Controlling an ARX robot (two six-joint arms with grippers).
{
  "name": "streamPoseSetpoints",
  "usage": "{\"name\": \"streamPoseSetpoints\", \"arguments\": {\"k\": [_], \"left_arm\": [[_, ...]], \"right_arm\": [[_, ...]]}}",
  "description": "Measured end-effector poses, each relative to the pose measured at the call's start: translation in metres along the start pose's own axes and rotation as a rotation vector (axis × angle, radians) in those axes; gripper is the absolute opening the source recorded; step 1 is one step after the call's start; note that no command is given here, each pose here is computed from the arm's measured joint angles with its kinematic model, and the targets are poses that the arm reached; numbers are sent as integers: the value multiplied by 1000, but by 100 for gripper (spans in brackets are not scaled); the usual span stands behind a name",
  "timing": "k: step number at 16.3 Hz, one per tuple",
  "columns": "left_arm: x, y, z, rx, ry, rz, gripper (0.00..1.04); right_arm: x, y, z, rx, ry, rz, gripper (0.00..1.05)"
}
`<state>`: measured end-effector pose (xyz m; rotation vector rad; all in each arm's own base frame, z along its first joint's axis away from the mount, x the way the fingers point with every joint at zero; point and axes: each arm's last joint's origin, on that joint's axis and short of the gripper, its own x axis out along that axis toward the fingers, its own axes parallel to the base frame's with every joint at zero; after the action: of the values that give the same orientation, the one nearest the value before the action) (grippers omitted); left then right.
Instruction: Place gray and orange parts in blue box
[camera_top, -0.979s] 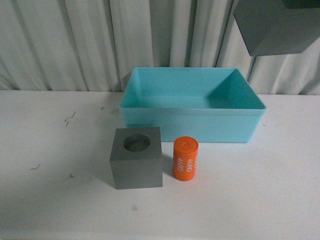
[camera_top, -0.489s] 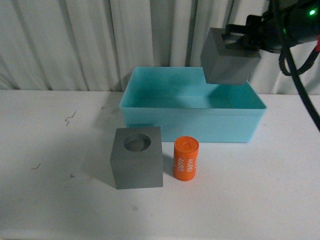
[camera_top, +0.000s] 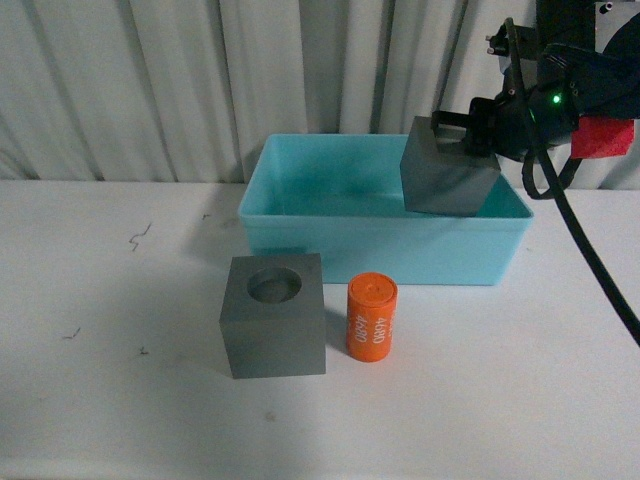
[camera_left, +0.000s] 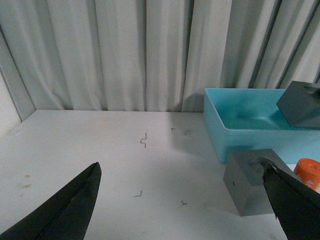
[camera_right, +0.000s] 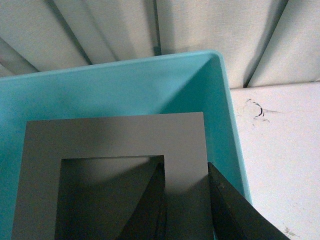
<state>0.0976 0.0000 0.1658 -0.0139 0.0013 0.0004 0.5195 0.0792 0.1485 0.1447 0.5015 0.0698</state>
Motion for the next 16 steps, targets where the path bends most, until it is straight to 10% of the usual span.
{"name": "streamPoseSetpoints", "arguments": {"k": [2,10,13,16], "left_arm": [[0,0,0,0,0,0,98],[0,0,0,0,0,0,98],[0,0,0,0,0,0,98],[0,0,0,0,0,0,98]], "right_arm": [[6,-2,-5,15,27,-10,18],[-55,-17,33,94,-243,18,99],[-140,-28,45,135,-336,57,98],[-232,-33,-26,223,-183,50,98]]}}
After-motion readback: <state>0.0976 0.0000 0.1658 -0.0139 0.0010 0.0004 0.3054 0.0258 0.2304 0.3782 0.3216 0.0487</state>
